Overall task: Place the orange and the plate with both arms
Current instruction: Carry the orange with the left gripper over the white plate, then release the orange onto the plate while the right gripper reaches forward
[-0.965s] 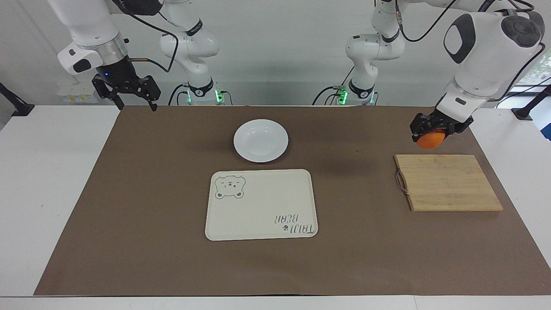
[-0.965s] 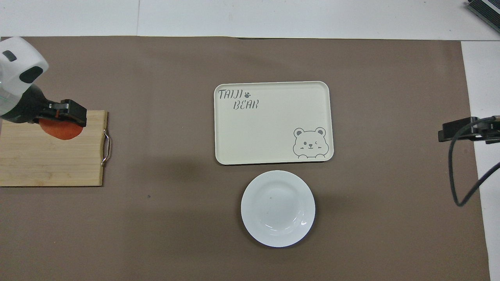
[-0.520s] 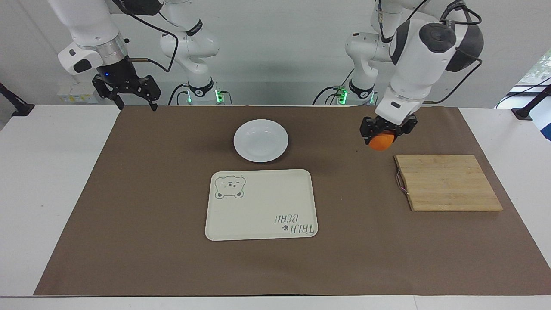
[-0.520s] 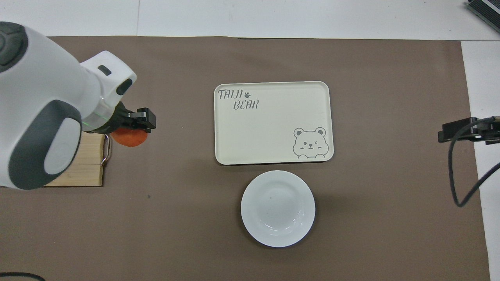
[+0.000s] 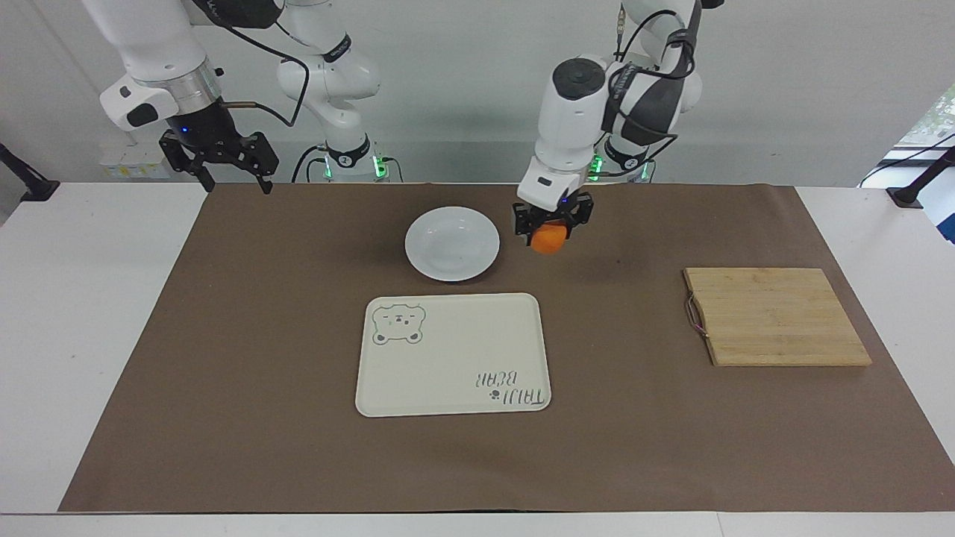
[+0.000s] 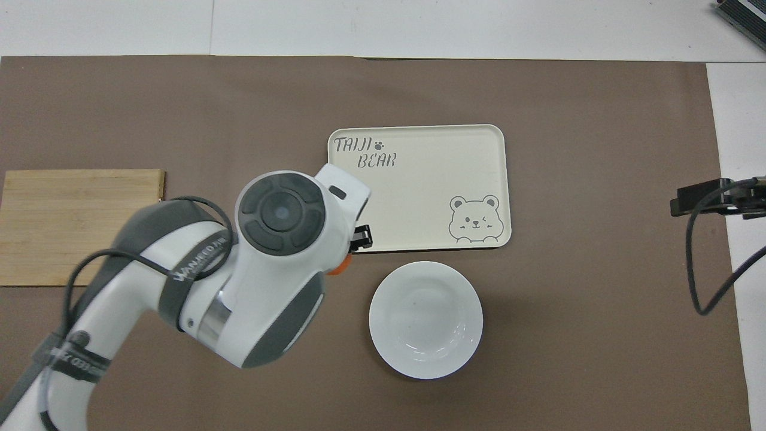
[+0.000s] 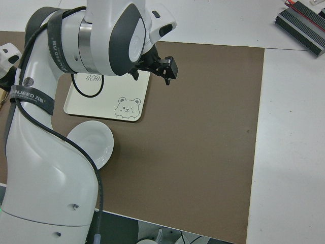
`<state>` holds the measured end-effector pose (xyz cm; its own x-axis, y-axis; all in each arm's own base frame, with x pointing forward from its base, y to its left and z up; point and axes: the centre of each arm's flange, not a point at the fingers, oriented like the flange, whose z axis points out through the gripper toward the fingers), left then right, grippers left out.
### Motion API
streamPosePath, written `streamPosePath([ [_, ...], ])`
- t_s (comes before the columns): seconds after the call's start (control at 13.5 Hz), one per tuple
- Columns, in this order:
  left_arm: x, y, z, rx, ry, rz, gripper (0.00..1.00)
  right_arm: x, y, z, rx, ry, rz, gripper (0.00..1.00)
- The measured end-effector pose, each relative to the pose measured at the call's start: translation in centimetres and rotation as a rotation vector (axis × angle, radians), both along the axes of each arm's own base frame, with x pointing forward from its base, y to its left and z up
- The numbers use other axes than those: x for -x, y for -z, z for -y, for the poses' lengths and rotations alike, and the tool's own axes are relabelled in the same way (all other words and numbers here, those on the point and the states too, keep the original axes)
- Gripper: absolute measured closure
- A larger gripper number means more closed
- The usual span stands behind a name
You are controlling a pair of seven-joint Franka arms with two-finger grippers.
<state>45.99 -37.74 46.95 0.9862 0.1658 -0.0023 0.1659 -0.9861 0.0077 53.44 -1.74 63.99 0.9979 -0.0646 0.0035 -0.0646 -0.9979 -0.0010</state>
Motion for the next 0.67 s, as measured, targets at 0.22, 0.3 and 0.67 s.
streamPosePath([
  [0.22, 4.9, 5.4, 5.5, 0.021, -0.054, 0.016, 0.22, 0.0, 0.0, 0.0, 0.000, 0.000, 0.000, 0.00],
  [0.3, 6.1, 6.7, 7.0, 0.030, -0.074, 0.021, 0.22, 0.0, 0.0, 0.0, 0.000, 0.000, -0.001, 0.00],
  [0.67, 9.1, 12.1, 11.7, 0.058, -0.139, 0.029, 0.22, 0.0, 0.2, 0.2, 0.000, 0.003, -0.003, 0.00],
])
